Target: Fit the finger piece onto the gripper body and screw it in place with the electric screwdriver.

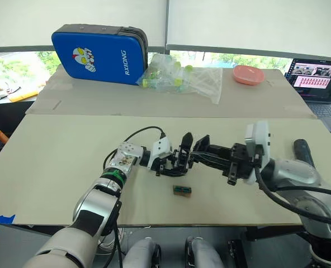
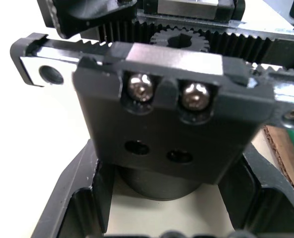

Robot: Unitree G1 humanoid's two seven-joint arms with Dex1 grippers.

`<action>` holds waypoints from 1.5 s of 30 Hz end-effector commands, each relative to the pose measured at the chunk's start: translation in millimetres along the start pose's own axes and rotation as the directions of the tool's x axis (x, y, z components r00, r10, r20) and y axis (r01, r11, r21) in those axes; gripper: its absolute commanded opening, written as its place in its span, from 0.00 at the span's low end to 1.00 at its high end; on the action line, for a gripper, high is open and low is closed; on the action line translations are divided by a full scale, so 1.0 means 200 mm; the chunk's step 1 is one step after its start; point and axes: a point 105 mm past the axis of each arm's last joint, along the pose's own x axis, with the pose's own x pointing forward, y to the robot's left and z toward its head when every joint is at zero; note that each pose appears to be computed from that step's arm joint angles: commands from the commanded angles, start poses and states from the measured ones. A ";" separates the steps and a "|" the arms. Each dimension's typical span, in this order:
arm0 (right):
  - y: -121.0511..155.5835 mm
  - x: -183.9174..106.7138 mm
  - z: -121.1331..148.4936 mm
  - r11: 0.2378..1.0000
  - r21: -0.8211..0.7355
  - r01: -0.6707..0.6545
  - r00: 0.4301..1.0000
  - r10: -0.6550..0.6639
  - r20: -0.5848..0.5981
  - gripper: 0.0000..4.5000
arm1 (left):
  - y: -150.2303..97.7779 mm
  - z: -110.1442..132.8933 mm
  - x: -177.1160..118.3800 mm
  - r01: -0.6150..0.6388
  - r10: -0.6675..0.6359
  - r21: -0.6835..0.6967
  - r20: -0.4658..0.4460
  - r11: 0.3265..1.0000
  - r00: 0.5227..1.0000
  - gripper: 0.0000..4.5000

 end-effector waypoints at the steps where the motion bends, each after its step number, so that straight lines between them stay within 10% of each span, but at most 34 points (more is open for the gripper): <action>1: -0.02 0.04 -0.06 0.995 -0.101 -0.026 0.999 0.022 -0.044 0.09 | -0.01 -0.01 0.01 0.015 -0.015 0.004 -0.022 1.000 1.000 0.52; 45: -0.12 0.24 -0.29 0.992 -0.045 -0.114 0.987 0.108 -0.119 0.09 | -0.03 -0.13 -0.07 0.003 -0.010 -0.064 -0.104 0.998 0.995 0.52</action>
